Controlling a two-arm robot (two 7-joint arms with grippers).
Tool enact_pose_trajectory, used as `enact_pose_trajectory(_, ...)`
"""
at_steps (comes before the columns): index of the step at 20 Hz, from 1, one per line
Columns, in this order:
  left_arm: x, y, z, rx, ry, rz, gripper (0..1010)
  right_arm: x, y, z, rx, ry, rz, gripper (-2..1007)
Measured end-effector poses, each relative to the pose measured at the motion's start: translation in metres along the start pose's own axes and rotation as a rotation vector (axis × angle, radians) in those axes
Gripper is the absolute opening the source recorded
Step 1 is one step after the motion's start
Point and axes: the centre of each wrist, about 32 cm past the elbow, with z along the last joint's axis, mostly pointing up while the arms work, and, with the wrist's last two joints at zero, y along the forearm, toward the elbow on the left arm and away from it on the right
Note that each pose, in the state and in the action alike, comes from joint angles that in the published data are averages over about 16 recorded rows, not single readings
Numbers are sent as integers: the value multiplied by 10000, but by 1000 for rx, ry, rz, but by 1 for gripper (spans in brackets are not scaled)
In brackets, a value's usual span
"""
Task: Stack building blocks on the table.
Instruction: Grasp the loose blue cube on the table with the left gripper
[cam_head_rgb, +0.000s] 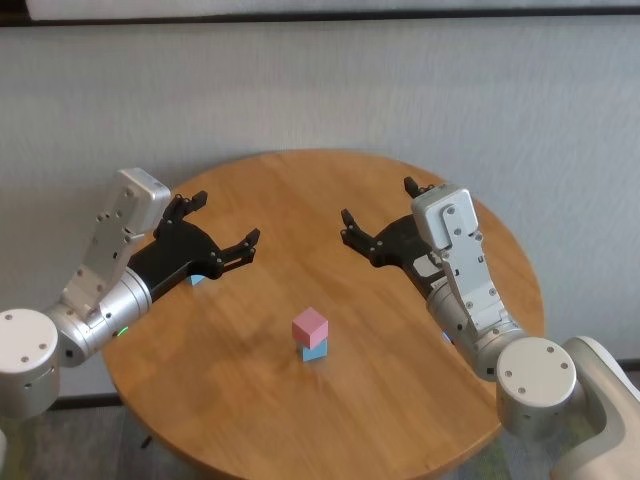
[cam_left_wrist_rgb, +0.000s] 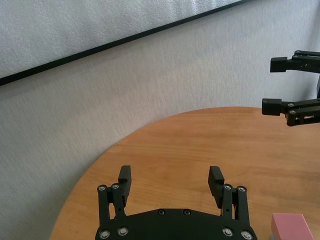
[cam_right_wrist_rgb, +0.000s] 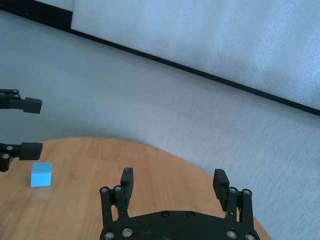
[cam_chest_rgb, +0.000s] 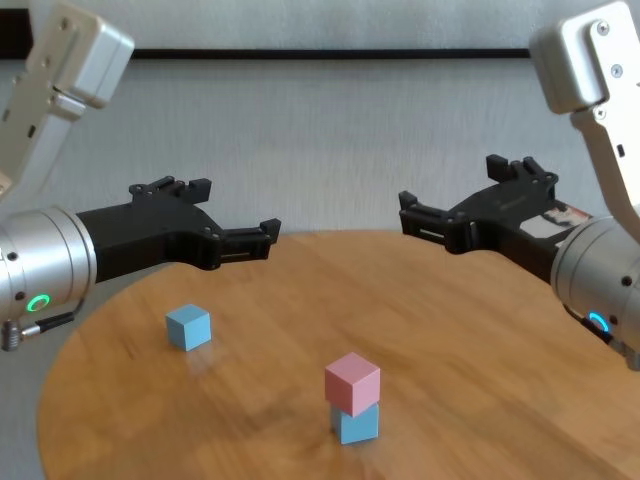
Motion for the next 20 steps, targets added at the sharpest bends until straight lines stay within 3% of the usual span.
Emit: enact_pose_trajectory(20,-3,32,-15,1,12,7,1000,0,15,-13,8,-14,-11,1005)
